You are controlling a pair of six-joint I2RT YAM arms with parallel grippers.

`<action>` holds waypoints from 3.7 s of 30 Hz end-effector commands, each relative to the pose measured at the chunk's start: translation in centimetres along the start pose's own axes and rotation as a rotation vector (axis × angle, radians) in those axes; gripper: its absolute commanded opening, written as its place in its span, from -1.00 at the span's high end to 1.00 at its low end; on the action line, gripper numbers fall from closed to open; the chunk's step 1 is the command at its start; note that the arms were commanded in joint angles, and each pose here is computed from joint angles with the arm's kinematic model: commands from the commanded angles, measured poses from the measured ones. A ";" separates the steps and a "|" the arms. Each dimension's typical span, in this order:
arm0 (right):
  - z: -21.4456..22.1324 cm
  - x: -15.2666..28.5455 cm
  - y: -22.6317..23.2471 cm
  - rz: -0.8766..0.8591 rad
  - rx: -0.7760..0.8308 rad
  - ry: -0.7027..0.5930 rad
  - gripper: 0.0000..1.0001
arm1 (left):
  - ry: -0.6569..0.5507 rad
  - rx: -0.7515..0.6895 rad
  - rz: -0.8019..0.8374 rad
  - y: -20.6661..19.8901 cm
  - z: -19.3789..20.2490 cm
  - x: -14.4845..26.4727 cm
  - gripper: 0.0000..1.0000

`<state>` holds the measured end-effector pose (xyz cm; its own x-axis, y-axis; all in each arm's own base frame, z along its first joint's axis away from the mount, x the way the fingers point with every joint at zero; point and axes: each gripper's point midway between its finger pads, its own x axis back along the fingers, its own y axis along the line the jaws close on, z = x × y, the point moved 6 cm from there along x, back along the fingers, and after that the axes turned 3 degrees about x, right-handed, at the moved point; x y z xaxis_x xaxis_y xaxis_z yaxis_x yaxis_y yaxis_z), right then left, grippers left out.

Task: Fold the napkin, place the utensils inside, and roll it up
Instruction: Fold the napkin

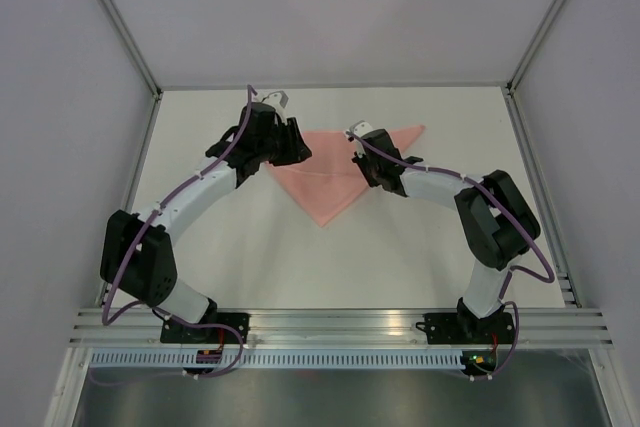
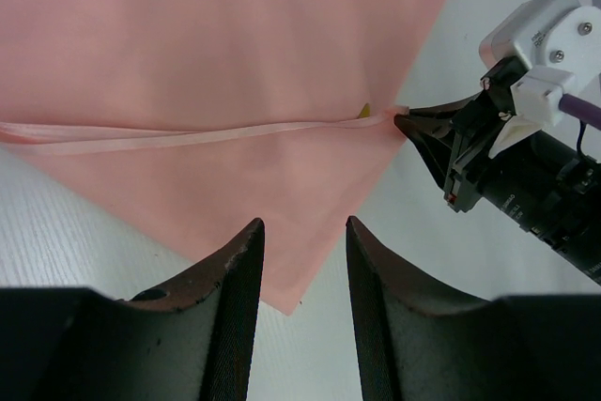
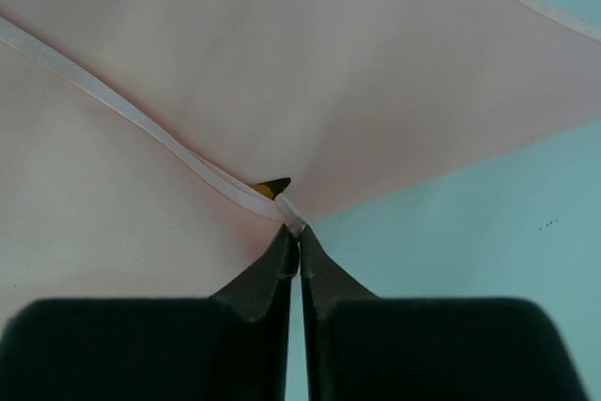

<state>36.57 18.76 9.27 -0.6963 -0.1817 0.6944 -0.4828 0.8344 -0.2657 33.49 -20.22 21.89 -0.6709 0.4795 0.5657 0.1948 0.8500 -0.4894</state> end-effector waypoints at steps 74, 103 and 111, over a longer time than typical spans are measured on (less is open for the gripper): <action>-5.0 1.7 -13.4 -0.203 -0.474 -0.387 0.99 | -0.005 0.066 0.003 -0.5 4.4 1.3 0.09; -3.0 4.8 12.2 -0.557 0.351 -0.310 0.99 | -0.280 0.217 -0.106 -0.4 -1.4 9.9 0.27; -1.7 3.3 14.2 -0.598 0.373 -0.245 0.98 | -0.267 0.213 -0.105 -0.1 -0.7 9.7 0.21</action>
<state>27.63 29.81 8.35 -0.3309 -0.6792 0.6551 -0.9309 0.3487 -0.1087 27.91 -15.74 27.26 -0.8396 0.2928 0.4575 -0.0107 0.8332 -0.5529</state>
